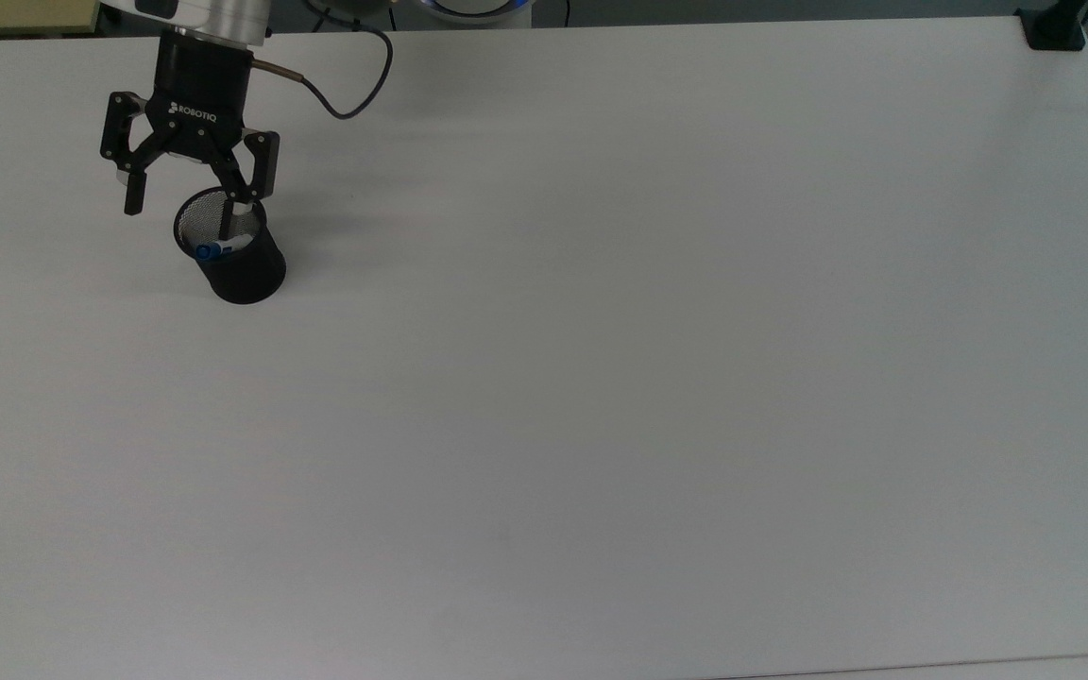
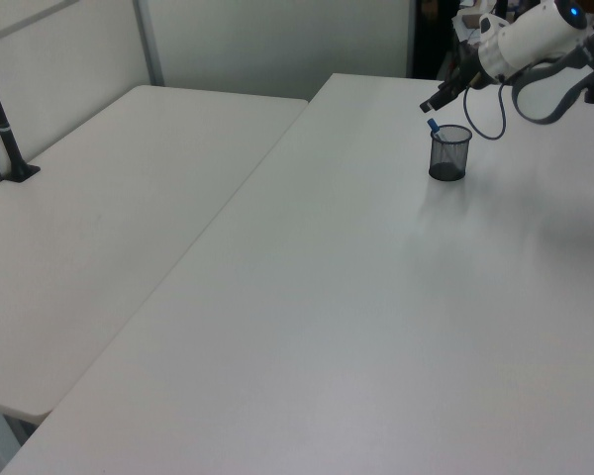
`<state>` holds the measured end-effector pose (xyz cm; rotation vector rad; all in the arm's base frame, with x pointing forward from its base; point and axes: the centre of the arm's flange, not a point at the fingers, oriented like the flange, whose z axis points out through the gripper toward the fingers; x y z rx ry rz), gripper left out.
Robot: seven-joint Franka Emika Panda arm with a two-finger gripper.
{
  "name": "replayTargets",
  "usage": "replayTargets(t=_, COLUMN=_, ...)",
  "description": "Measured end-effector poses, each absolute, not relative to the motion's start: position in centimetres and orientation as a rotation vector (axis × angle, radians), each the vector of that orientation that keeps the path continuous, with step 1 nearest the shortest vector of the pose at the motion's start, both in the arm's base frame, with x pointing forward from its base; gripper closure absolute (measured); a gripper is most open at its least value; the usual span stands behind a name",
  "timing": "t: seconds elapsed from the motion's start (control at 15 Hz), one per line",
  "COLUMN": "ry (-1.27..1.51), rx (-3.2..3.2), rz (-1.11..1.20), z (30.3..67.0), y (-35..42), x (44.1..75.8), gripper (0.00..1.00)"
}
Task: Insert the marker
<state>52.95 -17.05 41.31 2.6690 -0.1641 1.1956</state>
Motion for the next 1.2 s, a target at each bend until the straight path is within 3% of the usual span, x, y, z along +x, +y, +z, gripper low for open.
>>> replayTargets(t=0.2, ry=-0.195, rx=2.708, rz=1.112, z=45.0, y=-17.1, x=53.9, gripper=0.00)
replayTargets(t=0.87, ry=-0.283, rx=2.938, rz=0.610, z=56.0, y=-13.7, x=55.2, gripper=0.00)
replayTargets(t=1.2, ry=-0.296, rx=3.073, rz=0.309, z=60.8, y=-10.1, x=54.2, gripper=0.00)
